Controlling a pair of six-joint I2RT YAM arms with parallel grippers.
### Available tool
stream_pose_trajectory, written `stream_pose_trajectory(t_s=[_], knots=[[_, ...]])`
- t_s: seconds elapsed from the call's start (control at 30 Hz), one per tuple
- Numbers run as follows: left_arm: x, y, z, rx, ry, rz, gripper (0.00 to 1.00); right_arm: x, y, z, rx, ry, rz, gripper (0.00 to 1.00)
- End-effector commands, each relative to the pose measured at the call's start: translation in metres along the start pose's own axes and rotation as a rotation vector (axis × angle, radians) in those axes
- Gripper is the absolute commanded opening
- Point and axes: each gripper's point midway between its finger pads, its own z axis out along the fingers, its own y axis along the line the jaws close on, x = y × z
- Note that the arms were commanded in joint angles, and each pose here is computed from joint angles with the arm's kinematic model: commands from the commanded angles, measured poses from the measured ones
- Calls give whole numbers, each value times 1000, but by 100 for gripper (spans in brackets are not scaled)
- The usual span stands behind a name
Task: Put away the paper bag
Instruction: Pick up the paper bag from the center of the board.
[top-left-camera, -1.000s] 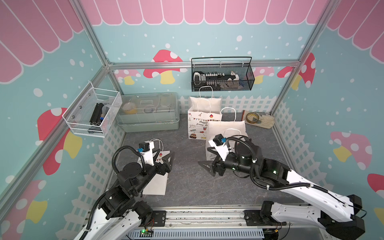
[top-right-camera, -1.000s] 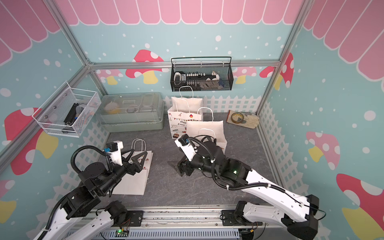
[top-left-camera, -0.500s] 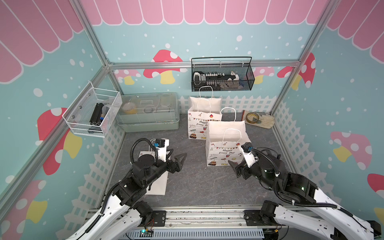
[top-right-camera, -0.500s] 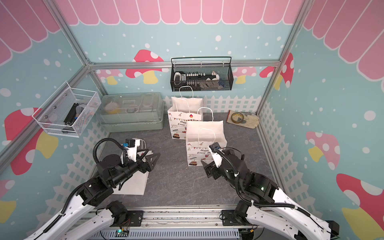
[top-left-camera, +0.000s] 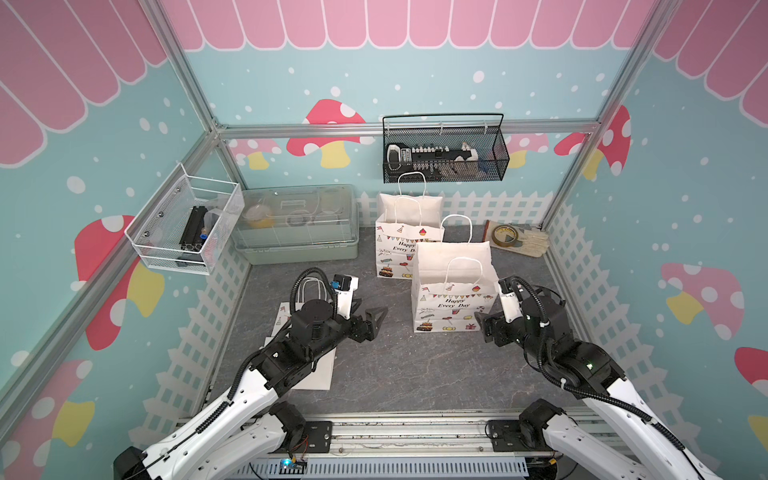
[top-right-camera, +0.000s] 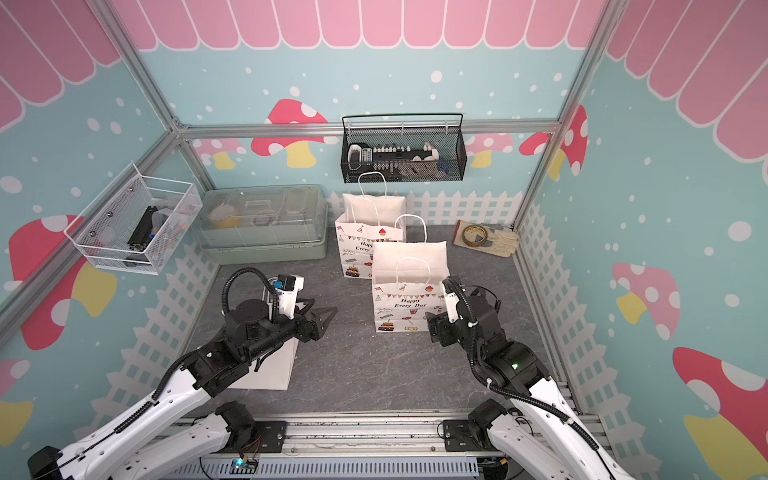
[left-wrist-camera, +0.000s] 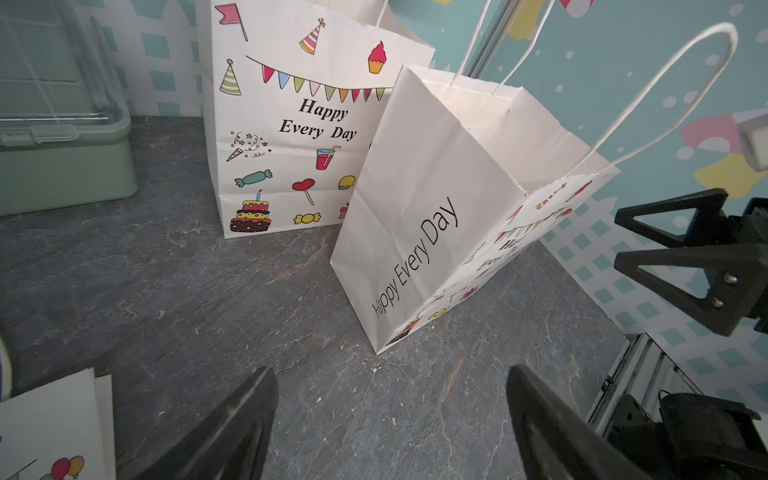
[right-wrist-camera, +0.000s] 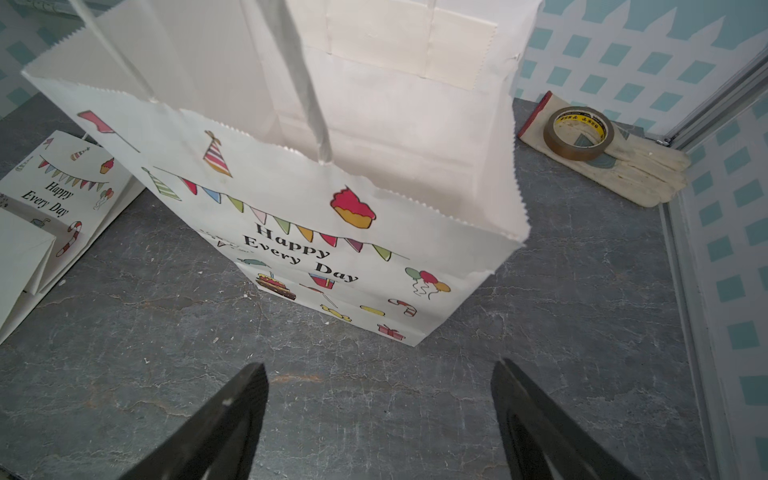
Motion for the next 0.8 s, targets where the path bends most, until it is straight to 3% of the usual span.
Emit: stream_pose_trajectory(t_s=[0.0,0.3,0.5,0.77], knots=[[-6,-11,7,46,-21,28,85,-6,4,4,-45,-29,31,85],[-13,-45,56,144,20,109,84,-13,-2,28,-54,-64,58,87],[-12,-63,93,199,36,177,84,-22,12,30,-141,-133,58,74],[-7,-86,124,290,68,220,84,-18,29,40,-234,-109,40,69]])
